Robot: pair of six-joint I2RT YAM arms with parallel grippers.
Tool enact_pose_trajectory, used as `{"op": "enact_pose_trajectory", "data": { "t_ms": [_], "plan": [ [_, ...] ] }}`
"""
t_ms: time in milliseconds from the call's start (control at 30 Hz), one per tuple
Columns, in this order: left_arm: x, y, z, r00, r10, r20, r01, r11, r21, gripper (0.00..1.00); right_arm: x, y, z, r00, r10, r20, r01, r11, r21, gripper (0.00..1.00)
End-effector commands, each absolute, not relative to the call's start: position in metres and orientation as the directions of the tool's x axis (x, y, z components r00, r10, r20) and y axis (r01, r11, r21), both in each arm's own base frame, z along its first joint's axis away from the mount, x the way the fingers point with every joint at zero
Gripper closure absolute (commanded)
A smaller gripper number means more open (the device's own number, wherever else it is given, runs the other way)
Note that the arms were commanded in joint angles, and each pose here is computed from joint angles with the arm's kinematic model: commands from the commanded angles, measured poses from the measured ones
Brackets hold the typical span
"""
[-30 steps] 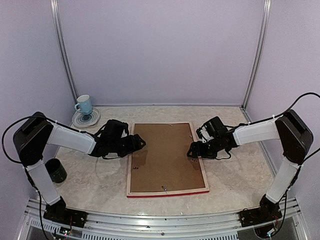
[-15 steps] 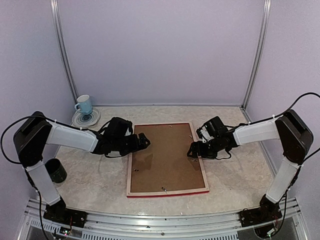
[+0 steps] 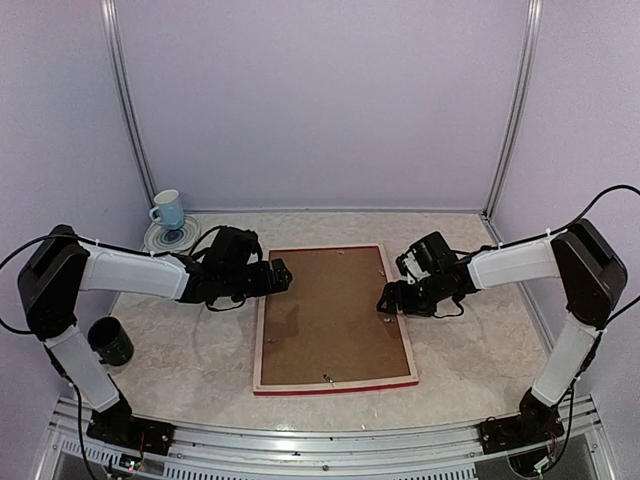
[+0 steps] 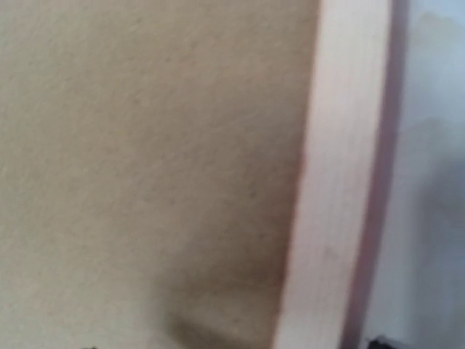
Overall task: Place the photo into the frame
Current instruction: Move the backboard to the frame body, then press the fastener onto the backboard.
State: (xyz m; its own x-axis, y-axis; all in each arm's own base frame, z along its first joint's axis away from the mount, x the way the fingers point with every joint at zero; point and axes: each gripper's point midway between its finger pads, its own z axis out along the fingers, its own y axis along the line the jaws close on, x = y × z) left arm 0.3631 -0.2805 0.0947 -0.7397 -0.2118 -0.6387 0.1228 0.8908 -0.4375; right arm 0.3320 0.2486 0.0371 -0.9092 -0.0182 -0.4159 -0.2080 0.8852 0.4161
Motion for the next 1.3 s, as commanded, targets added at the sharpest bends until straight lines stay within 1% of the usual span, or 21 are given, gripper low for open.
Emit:
{"op": "enact_pose_trajectory", "data": {
  "t_ms": [0, 233, 400, 600, 833, 933, 1100, 1167, 1267],
  "plan": [
    [0.374, -0.276, 0.101, -0.712, -0.170, -0.681, 0.137, 0.918, -0.372, 0.01, 0.337, 0.233, 0.040, -0.906, -0.010, -0.422, -0.187, 0.907, 0.378, 0.20],
    [0.390, -0.259, 0.084, -0.722, -0.161, -0.673, 0.112, 0.933, -0.342, 0.01, 0.366, 0.220, 0.057, -0.884, 0.014, -0.467, -0.171, 0.921, 0.351, 0.20],
    [0.404, -0.249, 0.077, -0.728, -0.137, -0.672, 0.105, 0.946, -0.307, 0.01, 0.391, 0.217, 0.061, -0.869, -0.014, -0.495, -0.170, 0.948, 0.271, 0.20],
    [0.415, -0.248, 0.068, -0.731, -0.132, -0.670, 0.109, 0.946, -0.305, 0.01, 0.425, 0.218, 0.067, -0.848, -0.034, -0.528, -0.158, 0.969, 0.191, 0.20],
    [0.428, -0.256, 0.066, -0.722, -0.089, -0.687, 0.151, 0.948, -0.281, 0.08, 0.451, 0.223, 0.078, -0.818, -0.040, -0.574, -0.159, 0.975, 0.158, 0.20],
    [0.430, -0.256, 0.065, -0.723, -0.077, -0.687, 0.152, 0.952, -0.267, 0.10, 0.451, 0.226, 0.079, -0.819, -0.037, -0.572, -0.166, 0.970, 0.175, 0.20],
    [0.432, -0.258, 0.056, -0.740, -0.057, -0.670, 0.156, 0.955, -0.252, 0.17, 0.445, 0.225, 0.075, -0.825, -0.033, -0.565, -0.166, 0.969, 0.184, 0.21],
    [0.430, -0.259, 0.049, -0.751, -0.050, -0.659, 0.158, 0.955, -0.252, 0.18, 0.443, 0.225, 0.074, -0.825, -0.032, -0.564, -0.166, 0.968, 0.188, 0.21],
    [0.429, -0.258, 0.041, -0.761, -0.039, -0.648, 0.154, 0.959, -0.239, 0.23, 0.439, 0.224, 0.074, -0.827, -0.028, -0.561, -0.166, 0.966, 0.196, 0.20]
  ]
}}
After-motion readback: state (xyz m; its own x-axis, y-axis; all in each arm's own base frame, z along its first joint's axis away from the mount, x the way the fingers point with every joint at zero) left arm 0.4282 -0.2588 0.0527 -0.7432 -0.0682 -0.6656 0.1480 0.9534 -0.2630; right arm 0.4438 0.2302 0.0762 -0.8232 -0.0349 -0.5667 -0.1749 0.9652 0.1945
